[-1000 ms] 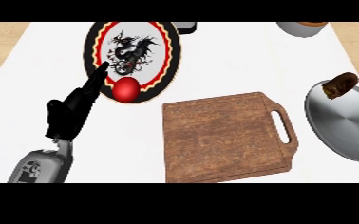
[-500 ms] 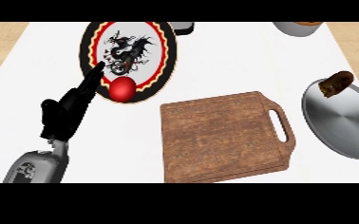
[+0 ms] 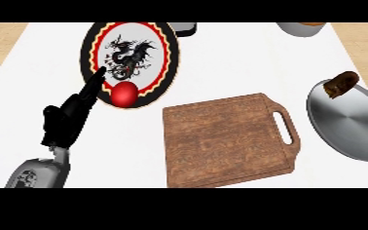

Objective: Pick the sweet potato from the cutting board and place it in the pan

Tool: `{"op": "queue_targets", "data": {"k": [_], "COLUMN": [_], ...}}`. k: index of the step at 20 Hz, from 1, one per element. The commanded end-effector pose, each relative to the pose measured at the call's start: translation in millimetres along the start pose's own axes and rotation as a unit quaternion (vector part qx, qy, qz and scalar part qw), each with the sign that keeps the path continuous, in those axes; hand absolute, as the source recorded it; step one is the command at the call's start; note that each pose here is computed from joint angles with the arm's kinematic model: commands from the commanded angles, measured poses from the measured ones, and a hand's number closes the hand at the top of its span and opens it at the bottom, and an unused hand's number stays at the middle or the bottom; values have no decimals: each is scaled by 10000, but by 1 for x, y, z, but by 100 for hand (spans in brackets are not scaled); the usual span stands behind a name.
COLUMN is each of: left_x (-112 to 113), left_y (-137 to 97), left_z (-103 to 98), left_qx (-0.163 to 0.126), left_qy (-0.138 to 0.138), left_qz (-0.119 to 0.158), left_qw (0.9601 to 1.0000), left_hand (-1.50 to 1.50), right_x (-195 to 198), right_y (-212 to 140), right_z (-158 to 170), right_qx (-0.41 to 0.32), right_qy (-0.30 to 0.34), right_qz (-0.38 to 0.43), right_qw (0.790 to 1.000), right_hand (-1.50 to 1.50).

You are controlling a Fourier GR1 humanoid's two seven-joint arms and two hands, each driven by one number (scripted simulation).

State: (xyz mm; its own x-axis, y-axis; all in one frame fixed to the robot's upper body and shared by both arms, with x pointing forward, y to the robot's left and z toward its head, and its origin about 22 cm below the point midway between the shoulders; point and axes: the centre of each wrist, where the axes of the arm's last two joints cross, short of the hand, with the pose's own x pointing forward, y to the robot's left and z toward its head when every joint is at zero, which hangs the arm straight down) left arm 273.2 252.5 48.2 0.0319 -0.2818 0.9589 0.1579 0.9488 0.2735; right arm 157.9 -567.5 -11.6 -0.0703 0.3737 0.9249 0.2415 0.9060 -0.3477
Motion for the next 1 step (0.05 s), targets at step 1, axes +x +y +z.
{"op": "queue_targets", "data": {"k": [1], "left_x": [-2], "left_y": [-5], "left_z": [3], "left_qx": [-36], "left_qy": [17], "left_qz": [21], "left_qw": [10000], "left_hand": [0], "right_x": [-12], "right_y": [-10], "right_z": [40], "right_qx": [341], "right_qy": [-744], "right_qz": [-796], "right_qw": [9935], "right_hand": [-150]}}
